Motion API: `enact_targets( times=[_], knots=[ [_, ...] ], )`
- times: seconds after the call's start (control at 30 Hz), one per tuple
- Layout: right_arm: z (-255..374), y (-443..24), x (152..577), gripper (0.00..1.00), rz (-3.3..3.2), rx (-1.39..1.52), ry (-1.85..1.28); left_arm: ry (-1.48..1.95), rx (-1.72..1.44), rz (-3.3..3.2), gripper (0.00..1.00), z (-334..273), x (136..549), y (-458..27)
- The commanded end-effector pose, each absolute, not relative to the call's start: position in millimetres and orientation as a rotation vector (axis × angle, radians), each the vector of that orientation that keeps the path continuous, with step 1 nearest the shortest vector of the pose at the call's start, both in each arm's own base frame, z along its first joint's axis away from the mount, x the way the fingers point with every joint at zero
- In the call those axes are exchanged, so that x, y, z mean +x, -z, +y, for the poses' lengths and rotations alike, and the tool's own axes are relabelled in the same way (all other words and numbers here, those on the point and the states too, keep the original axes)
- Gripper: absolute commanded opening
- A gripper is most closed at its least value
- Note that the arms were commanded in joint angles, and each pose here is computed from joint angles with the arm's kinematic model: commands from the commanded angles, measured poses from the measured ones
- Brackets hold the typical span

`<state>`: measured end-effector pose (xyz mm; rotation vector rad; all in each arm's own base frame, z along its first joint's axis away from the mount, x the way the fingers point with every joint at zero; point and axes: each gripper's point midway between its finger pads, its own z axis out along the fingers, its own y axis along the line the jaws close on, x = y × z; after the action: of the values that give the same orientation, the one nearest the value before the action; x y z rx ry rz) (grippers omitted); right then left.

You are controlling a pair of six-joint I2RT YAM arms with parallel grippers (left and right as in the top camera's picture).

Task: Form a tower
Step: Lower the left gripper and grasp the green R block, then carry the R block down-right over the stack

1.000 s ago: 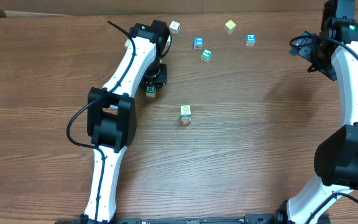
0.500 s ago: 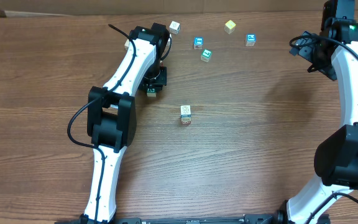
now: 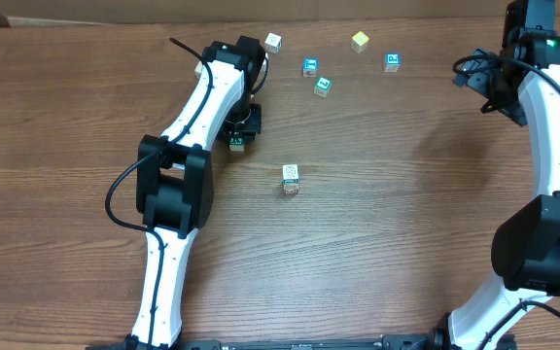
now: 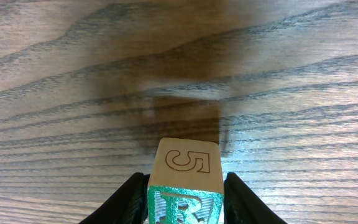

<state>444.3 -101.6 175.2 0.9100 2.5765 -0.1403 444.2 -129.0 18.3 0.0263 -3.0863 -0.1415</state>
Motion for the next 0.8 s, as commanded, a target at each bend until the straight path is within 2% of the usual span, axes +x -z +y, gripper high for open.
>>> enact_targets(
  times=[0.0, 0.4, 0.53, 0.77],
  knots=[
    [-103.1, -180.1, 445.2, 1.0, 2.561, 0.911, 0.141, 0.113, -0.004, -3.104, 0.35, -135.2, 448.6, -24.7],
    [-103.1, -180.2, 445.2, 1.0, 2.56, 0.91, 0.141, 0.113, -0.004, -3.104, 0.36, -135.0, 448.8, -26.3],
    [-103.1, -180.1, 445.2, 1.0, 2.561, 0.911, 0.141, 0.112, -0.008, -3.107, 0.29, -134.9, 449.5, -26.3],
    [-103.1, -180.1, 445.2, 1.0, 2.561, 0.911, 0.141, 0.083, -0.035, -3.104, 0.27, -137.7, 448.6, -28.2]
  ],
)
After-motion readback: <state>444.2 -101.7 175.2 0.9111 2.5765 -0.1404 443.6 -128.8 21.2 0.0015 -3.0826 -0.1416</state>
